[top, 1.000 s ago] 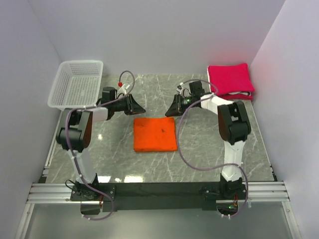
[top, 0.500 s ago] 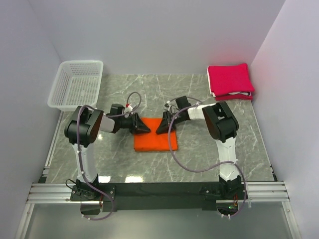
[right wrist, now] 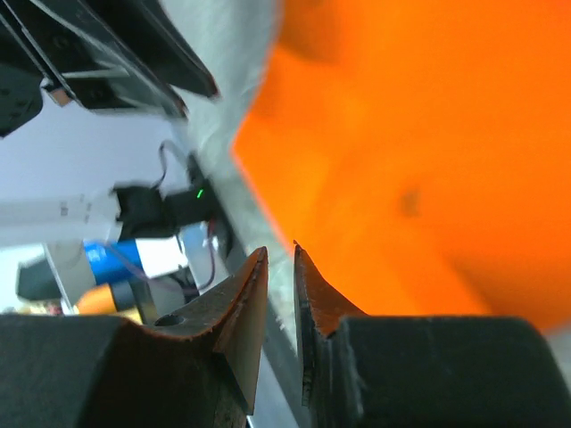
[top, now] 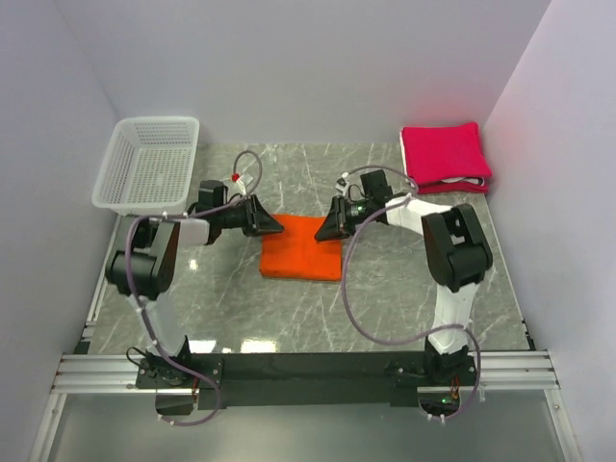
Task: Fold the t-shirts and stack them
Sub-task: Fold the tshirt
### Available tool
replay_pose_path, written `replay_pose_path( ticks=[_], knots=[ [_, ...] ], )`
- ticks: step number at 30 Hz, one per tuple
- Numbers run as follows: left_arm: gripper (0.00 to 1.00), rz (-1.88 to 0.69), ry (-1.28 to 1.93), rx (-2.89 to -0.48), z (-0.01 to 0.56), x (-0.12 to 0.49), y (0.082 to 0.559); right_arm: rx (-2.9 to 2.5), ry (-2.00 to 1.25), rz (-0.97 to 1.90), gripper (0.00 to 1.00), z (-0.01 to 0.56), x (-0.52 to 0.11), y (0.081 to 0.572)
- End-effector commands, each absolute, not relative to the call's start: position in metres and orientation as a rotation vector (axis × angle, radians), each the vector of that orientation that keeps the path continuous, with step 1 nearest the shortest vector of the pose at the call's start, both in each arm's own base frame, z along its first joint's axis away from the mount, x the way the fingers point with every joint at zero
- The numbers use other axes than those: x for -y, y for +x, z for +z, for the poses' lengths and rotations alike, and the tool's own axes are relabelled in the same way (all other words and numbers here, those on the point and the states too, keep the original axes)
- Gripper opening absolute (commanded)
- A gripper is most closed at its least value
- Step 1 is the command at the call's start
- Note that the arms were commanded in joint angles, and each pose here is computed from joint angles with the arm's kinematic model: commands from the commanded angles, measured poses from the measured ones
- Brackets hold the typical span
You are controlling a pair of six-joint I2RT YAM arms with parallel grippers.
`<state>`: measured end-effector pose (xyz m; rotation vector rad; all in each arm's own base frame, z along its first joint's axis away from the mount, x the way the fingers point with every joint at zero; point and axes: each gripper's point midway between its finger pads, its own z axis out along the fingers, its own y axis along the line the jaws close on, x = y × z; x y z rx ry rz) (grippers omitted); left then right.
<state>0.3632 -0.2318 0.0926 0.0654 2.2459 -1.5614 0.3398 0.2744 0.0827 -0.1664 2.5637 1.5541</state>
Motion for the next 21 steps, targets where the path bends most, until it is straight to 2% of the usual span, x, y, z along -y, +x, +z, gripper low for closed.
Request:
replay_pose_path(
  ticks=[1, 6, 11, 13, 17, 21],
  knots=[
    [0.28, -1.633, 0.216, -2.18, 0.124, 0.256, 0.323, -2.5, -0.298, 1.636, 0.26, 0.106, -0.296, 0.305],
    [0.28, -1.647, 0.117, -2.331, 0.074, 0.265, 0.297, -2.657, -0.287, 1.643, 0.26, 0.047, -0.305, 0.281],
    [0.27, -1.562, -0.064, -2.52, 0.006, 0.249, 0.308, -2.792, -0.173, 1.572, 0.24, -0.004, -0.29, 0.29],
    [0.27, -1.539, -0.112, -2.517, -0.002, 0.236, 0.32, -2.802, -0.113, 1.533, 0.24, -0.012, -0.276, 0.303],
    [0.28, -1.491, 0.02, -2.451, 0.013, 0.226, 0.339, -2.773, -0.222, 1.394, 0.22, 0.0, -0.256, 0.317],
    [0.29, -1.593, 0.179, -2.34, 0.063, 0.234, 0.321, -2.666, -0.31, 1.479, 0.22, 0.051, -0.26, 0.297]
  ],
)
